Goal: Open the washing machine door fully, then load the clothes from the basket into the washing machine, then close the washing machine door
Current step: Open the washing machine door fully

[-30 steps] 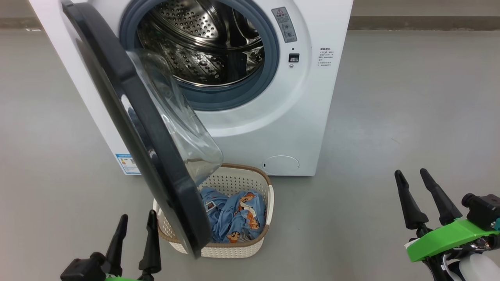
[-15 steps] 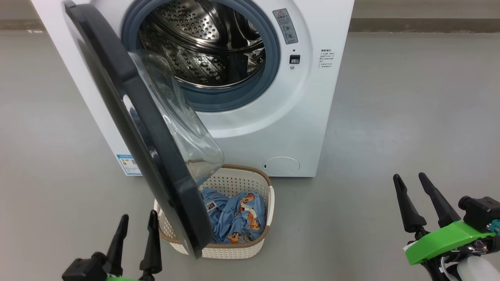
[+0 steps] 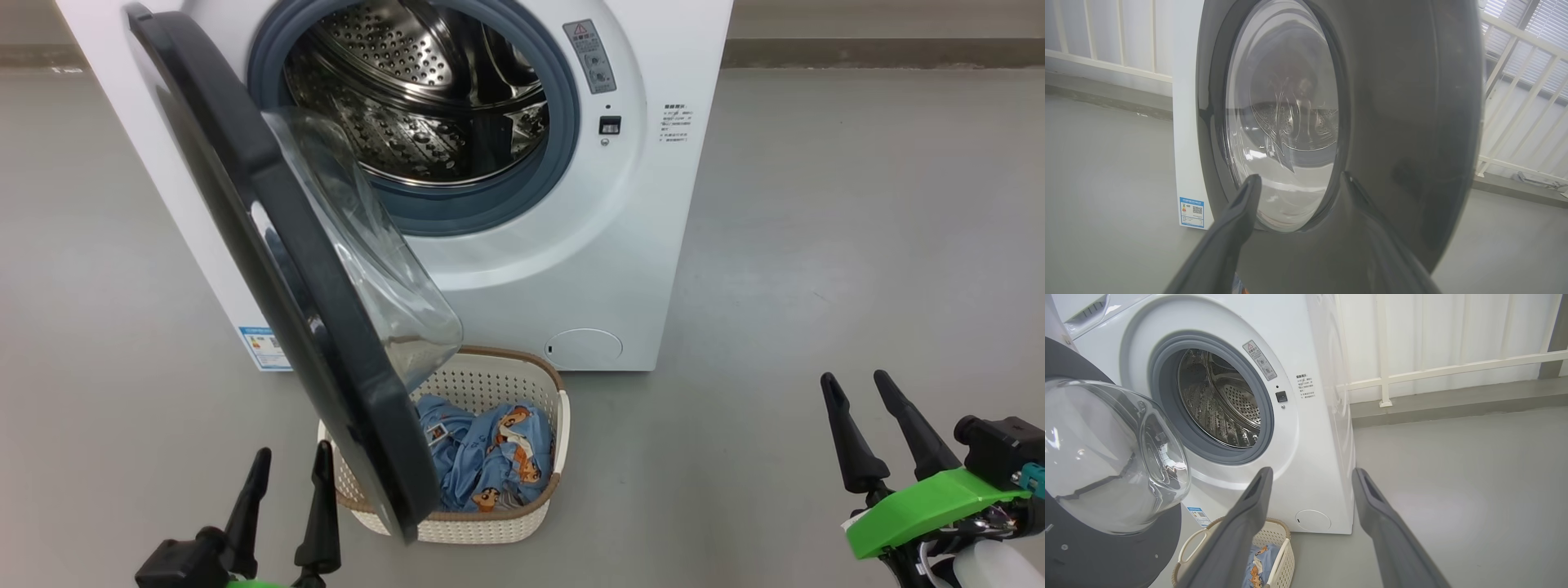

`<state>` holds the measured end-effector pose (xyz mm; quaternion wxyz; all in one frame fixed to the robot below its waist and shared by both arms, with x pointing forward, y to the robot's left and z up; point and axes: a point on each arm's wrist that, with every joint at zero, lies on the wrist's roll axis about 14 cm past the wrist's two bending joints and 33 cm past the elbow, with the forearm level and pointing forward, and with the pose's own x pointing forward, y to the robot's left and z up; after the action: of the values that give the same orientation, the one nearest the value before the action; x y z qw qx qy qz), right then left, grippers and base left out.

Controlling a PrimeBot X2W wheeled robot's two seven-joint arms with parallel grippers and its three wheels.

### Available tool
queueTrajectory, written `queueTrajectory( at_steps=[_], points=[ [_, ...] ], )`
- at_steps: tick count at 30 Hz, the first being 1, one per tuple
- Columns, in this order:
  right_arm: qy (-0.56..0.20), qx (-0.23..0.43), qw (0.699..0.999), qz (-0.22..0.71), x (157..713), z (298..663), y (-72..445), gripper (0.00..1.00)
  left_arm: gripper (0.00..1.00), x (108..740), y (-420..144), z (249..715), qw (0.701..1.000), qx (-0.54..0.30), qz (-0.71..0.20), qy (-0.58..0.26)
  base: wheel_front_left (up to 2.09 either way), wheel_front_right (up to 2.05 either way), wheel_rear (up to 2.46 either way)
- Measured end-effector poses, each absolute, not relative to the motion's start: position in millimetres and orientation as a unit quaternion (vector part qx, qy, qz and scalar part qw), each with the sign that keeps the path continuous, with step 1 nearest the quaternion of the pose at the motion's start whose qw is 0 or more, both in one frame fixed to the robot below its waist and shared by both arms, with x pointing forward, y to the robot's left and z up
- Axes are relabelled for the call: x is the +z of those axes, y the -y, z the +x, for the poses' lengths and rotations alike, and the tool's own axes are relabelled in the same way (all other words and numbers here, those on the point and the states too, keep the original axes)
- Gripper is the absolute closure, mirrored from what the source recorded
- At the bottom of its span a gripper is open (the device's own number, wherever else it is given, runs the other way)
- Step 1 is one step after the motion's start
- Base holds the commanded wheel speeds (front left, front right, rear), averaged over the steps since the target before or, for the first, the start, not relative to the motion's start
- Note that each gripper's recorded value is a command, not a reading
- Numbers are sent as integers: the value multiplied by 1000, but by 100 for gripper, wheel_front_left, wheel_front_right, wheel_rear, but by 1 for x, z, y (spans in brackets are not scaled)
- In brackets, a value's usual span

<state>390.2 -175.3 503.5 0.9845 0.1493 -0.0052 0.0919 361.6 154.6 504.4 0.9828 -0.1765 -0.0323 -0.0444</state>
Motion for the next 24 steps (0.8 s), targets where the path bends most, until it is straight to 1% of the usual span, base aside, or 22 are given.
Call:
queueTrajectory(
  at_steps=[8,9,10,11,14,18,24],
  points=[
    [2,92,985,149,502,390,175,0,0,504,-155,362,985,-41,-163,31,0,0,0],
    [2,92,985,149,502,390,175,0,29,503,-156,362,985,-40,-163,31,0,0,0],
    [2,92,985,149,502,390,175,0,72,503,-156,362,985,-40,-163,31,0,0,0],
    [2,92,985,149,502,390,175,0,100,504,-156,362,986,-39,-162,31,0,0,0],
    [1,93,985,149,501,391,174,0,100,508,-159,362,986,-34,-161,38,0,0,0],
    [0,93,984,149,500,391,174,0,100,531,-161,364,985,-38,-154,73,0,0,0],
    [-1,95,984,149,500,391,173,0,100,594,-152,361,974,-66,-138,169,0,0,0]
  ],
)
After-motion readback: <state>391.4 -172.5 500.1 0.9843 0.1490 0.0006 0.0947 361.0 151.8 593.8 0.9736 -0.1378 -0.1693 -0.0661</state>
